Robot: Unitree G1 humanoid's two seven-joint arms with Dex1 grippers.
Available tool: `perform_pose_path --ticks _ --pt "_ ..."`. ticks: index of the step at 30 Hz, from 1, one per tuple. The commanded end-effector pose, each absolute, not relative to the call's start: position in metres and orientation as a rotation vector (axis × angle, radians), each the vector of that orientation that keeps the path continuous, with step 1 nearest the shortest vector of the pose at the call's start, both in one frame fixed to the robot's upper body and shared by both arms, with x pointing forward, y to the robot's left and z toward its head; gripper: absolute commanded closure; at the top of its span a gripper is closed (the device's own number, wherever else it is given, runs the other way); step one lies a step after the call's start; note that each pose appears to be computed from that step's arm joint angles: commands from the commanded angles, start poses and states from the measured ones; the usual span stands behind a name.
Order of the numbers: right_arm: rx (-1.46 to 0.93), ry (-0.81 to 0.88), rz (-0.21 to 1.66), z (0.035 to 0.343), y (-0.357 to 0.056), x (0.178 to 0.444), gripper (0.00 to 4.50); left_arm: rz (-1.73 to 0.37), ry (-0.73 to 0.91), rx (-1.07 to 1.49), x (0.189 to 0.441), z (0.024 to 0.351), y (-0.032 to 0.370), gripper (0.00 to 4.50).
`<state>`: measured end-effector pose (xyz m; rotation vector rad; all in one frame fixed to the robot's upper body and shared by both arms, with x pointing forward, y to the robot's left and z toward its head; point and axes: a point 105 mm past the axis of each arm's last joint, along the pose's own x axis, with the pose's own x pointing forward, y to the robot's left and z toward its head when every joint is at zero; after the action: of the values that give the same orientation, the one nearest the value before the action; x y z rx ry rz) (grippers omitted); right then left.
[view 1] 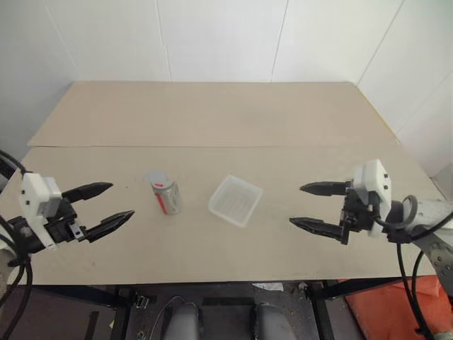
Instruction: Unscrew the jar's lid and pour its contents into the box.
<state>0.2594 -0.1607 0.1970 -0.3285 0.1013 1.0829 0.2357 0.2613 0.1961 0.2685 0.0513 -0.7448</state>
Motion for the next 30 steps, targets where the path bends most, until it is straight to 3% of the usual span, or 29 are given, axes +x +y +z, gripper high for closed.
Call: perform_pose_path --ticks 1,14,19,30 --pt "-0.358 0.069 1.094 0.202 -0.157 0.261 0.0 -0.729 0.021 0.301 0.233 0.207 0.259 0.02" --pt "-0.315 0.061 1.106 0.209 -0.154 0.258 0.0 -0.652 0.009 0.284 0.232 0.196 0.247 0.02" --pt "-0.38 0.091 1.06 0.211 -0.17 0.261 0.0 -0.644 0.042 0.253 0.237 0.201 0.237 0.02" --pt "-0.432 0.095 1.031 0.214 -0.176 0.265 0.0 -0.591 0.103 0.161 0.235 0.171 0.209 0.02"
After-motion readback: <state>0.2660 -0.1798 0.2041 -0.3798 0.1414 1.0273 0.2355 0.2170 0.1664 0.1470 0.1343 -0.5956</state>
